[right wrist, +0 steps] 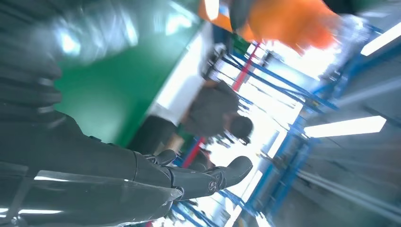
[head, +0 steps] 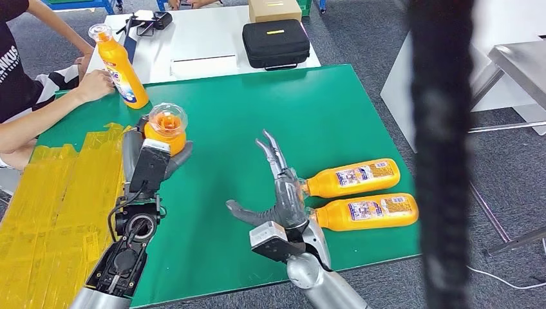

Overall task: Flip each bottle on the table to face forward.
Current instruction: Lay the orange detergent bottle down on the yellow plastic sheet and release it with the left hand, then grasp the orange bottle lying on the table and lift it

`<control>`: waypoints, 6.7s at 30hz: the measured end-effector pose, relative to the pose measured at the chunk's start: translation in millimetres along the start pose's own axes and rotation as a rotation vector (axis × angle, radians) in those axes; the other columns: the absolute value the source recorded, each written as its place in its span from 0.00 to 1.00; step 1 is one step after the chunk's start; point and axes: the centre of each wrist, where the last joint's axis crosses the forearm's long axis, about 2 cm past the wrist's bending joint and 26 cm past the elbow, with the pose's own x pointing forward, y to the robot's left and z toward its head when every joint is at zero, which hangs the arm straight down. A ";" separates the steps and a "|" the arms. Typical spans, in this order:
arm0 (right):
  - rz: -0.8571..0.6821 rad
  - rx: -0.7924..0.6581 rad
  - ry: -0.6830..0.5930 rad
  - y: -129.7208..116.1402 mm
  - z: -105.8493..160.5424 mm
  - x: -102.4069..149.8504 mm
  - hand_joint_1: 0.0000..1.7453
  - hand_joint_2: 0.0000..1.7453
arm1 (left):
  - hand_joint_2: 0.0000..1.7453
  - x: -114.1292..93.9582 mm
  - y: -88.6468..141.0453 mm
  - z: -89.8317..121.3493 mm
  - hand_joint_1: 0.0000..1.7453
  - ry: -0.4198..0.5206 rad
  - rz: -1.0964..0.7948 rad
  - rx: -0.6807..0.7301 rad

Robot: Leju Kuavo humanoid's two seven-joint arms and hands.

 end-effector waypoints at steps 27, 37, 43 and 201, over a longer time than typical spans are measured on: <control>0.296 -0.043 0.024 -75.4 28.1 -7.8 0.00 1.00 | 0.00 -143.4 26.6 50.5 0.00 0.312 -1.290 -0.513; 0.347 -0.028 0.064 -83.7 27.5 -10.8 0.00 1.00 | 0.00 -150.0 27.5 56.8 0.00 0.437 -1.253 -0.533; 0.491 0.006 0.073 -88.7 28.7 -10.0 0.00 1.00 | 0.25 -143.7 20.2 61.3 0.00 0.438 -0.988 -0.465; 0.643 -0.081 0.470 -175.4 14.5 -153.8 1.00 1.00 | 1.00 -18.9 -40.4 60.6 0.00 0.244 0.468 -0.283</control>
